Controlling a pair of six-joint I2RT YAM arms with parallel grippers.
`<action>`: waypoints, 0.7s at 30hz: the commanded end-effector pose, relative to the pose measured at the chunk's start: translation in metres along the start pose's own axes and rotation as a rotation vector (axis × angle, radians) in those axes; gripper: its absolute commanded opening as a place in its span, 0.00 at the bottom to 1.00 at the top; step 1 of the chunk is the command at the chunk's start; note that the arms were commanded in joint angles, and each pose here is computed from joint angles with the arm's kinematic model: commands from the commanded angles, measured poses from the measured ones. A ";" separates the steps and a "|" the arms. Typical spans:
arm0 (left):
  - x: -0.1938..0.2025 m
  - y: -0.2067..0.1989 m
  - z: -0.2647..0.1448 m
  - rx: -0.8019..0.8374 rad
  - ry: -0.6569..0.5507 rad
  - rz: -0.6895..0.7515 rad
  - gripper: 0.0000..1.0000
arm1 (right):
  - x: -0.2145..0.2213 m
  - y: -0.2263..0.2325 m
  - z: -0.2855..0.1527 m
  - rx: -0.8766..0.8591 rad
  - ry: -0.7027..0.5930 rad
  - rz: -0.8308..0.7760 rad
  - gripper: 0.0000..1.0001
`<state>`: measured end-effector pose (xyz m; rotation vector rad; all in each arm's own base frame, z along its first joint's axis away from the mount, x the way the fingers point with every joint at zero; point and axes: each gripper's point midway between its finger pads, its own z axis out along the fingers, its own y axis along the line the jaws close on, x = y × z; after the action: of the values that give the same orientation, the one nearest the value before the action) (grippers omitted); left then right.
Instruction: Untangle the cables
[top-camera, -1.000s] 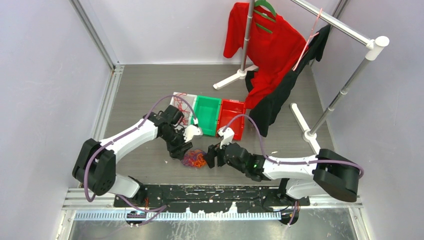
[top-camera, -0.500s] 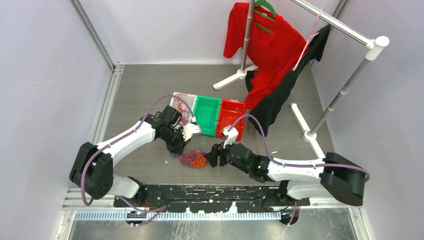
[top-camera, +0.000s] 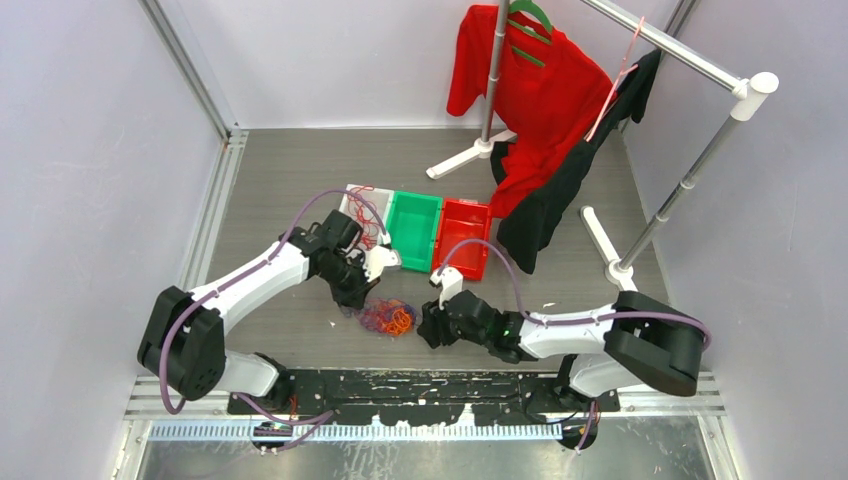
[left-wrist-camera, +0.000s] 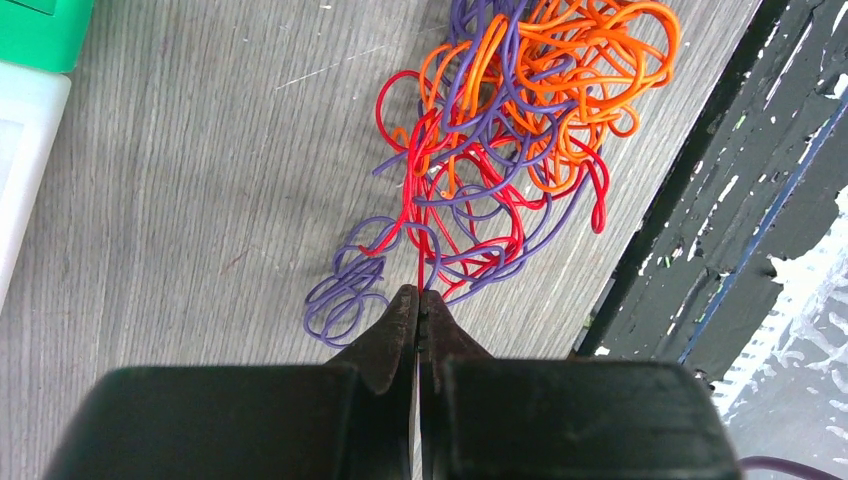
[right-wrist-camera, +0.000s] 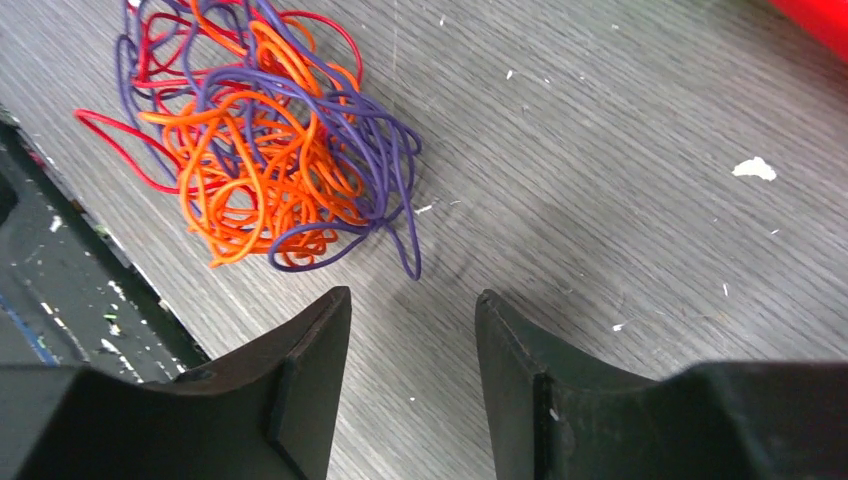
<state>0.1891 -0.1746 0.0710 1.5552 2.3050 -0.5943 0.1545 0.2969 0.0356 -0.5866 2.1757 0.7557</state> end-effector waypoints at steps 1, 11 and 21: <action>-0.013 0.002 -0.014 -0.021 -0.042 0.033 0.00 | -0.036 0.013 0.010 -0.014 -0.109 -0.006 0.52; -0.015 0.004 -0.015 -0.026 -0.046 0.040 0.00 | -0.055 0.026 0.028 -0.019 -0.163 -0.015 0.28; 0.005 0.023 -0.054 -0.115 -0.031 0.035 0.00 | -0.047 0.000 -0.011 0.071 -0.133 -0.046 0.01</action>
<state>0.1946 -0.1572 0.0820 1.5378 2.3089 -0.5549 0.1726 0.3157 0.0495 -0.5787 2.1125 0.7132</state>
